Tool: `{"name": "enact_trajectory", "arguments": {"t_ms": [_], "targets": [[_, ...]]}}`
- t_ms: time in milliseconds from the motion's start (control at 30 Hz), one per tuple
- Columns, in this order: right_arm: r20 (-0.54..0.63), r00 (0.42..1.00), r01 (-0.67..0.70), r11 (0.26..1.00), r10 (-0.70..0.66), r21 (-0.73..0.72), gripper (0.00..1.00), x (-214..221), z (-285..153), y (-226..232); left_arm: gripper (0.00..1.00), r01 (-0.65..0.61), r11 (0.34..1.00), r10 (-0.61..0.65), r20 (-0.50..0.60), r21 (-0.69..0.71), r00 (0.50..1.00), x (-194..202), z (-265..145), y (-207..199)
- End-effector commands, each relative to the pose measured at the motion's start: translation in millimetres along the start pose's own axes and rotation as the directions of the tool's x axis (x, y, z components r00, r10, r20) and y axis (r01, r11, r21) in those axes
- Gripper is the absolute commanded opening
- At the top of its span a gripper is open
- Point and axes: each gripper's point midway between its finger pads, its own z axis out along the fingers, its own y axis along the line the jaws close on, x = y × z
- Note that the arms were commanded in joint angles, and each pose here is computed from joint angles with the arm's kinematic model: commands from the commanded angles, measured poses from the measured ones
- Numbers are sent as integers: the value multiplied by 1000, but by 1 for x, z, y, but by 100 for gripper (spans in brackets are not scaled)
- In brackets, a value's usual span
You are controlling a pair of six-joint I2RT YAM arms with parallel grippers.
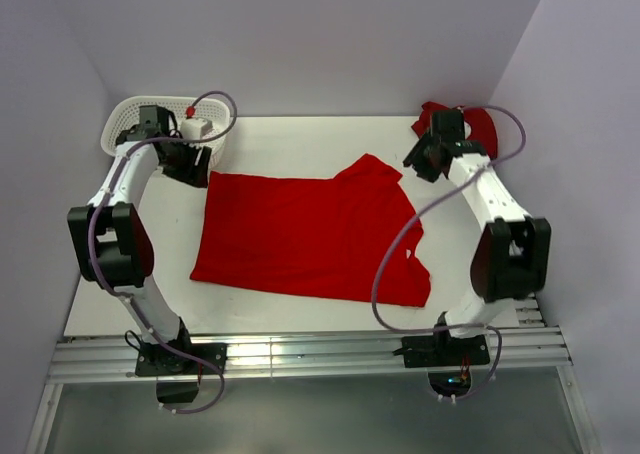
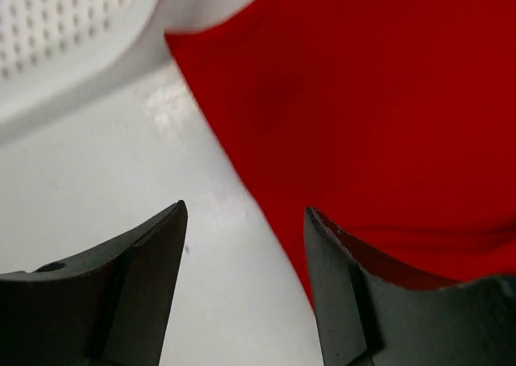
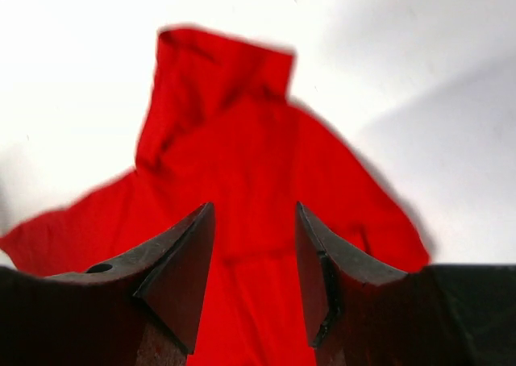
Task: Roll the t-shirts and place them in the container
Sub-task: Fold the tshirt
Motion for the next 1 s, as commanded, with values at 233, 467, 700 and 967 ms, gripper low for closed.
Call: {"name": "enact_trajectory", "arguments": {"t_ms": [233,467,700,967], "targets": [[10,1000,18,998,-18,-68,52,-47,65,45,65,-92,995,97,124,-41,988,-72,65,-8],[-18,1000,23,999,-23,-39,51,-40,94,38,63,-102,991,110,95,-83,989,-67,98,7],[-39,999,17,999,-18,-43,50,-30,107,35,63,-118,979,132,78,-166,988,-69,115,19],[-49,998,26,999,-28,-27,50,-27,112,30,59,-133,982,138,32,-131,990,-61,133,19]]}}
